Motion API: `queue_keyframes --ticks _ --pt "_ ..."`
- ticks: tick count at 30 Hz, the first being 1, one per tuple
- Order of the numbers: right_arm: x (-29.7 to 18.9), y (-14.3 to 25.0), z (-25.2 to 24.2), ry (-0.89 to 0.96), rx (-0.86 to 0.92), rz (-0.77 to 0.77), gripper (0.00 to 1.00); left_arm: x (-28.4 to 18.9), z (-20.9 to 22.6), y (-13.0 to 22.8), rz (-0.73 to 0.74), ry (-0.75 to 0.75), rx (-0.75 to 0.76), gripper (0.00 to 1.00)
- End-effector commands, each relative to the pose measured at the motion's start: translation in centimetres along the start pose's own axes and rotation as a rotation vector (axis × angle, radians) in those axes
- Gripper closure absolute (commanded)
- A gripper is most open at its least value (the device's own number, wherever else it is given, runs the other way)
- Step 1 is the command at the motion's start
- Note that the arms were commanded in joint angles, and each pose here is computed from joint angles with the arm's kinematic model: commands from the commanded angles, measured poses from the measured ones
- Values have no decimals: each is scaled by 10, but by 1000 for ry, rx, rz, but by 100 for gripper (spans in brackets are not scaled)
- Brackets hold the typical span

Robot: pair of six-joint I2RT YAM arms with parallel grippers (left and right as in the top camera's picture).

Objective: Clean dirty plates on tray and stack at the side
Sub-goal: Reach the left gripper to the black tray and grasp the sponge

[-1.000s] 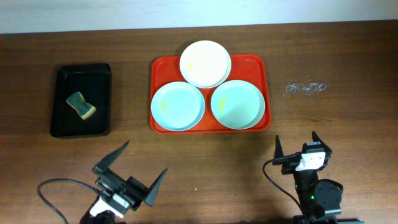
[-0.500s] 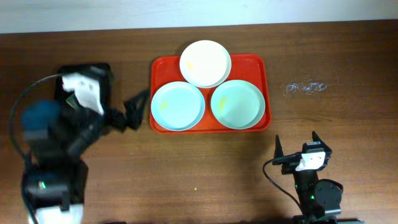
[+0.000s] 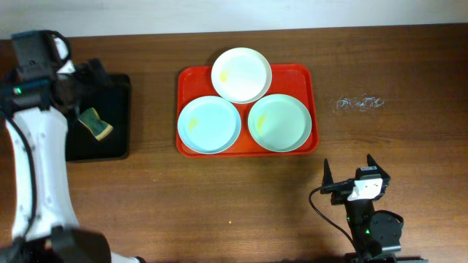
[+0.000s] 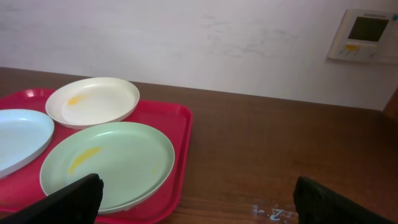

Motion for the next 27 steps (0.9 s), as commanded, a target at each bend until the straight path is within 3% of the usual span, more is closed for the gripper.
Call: queue_keyframes --ticks 1,11,14,17,19,21,23,25,27 --pt "0 3 0 2 -7 6 1 53 42 8 88 -78 -113 1" --pt "0 3 0 2 -7 6 1 175 55 81 374 -78 -141 0" --pt "0 3 0 2 -7 5 1 197 55 96 415 -82 -139 11" --pt "0 3 0 2 -7 6 2 208 55 105 438 -80 -139 44" --pt "0 3 0 2 -7 6 1 211 55 107 444 -80 -140 45" --pt "0 3 0 2 -7 5 2 217 55 113 458 -82 -139 40" --pt "0 3 0 2 -7 6 1 225 55 120 478 -81 -139 29" --pt "0 3 0 2 -7 5 1 228 54 124 488 -80 -139 33" --pt "0 3 0 2 -7 6 1 228 55 123 482 -81 -138 50"
Point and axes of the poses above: each gripper's point midway between its finger pads, its own x axis out along the fingers, its own z axis along the line the jaws close on, y = z × x, the point moved 2 cm from there along -x, back along the fingers, and after that the axes turned 15 degrees about x, right-handed, at the moved point
